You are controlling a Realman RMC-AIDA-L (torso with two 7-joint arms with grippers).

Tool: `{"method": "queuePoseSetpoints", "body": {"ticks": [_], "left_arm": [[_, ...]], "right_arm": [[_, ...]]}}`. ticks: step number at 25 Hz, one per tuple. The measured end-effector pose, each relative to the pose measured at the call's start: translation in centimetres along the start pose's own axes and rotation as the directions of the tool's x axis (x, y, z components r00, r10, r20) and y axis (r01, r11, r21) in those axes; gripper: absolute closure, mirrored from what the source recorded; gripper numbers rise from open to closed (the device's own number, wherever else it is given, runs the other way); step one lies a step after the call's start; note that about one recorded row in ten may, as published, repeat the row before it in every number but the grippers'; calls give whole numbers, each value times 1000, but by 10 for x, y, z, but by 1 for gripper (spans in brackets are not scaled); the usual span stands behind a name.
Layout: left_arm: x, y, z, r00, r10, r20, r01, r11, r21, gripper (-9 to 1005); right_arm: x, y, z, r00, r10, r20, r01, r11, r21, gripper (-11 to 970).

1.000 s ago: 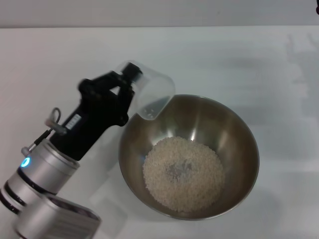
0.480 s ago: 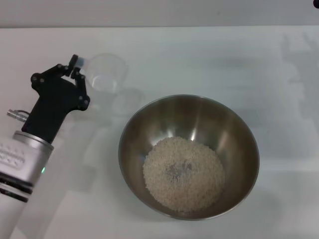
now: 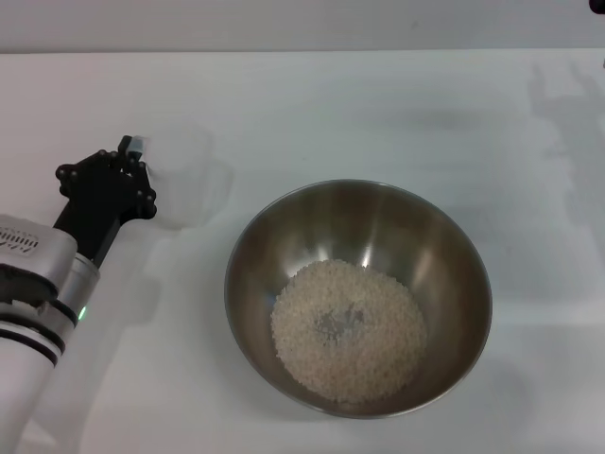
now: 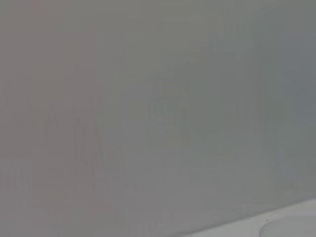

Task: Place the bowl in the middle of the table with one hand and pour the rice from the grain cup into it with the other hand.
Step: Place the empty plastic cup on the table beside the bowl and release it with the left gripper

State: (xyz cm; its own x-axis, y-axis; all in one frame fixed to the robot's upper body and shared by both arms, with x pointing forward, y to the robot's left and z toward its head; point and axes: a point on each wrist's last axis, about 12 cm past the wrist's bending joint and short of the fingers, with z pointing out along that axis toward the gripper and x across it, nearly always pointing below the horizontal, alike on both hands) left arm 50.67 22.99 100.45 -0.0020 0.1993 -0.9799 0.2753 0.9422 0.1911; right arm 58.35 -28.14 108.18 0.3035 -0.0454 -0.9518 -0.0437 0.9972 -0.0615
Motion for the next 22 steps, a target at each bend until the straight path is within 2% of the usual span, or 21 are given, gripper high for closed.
{"method": "queuePoseSetpoints", "body": {"ticks": [13,20,21,22], "left_arm": [[5,0,1,999,3,-41,-2,1000,7,904],[9,2,-3,998,-7,-57,7,1000,5,874],[13,5,-10,997,-28,-73,28,1000,-3,870],[14,5,-11,997,-31,-73,31,1000,-5,823]], "right_arm": [[1,-1,-1,1000,13,-3,-13,1000,2,444],[1,-1,-1,1000,13,-3,-13,1000,2,444],[1,-1,-1,1000,13,-3,-13,1000,2,444],[1,-1,-1,1000,13,-4,-13,1000,2,444]]}}
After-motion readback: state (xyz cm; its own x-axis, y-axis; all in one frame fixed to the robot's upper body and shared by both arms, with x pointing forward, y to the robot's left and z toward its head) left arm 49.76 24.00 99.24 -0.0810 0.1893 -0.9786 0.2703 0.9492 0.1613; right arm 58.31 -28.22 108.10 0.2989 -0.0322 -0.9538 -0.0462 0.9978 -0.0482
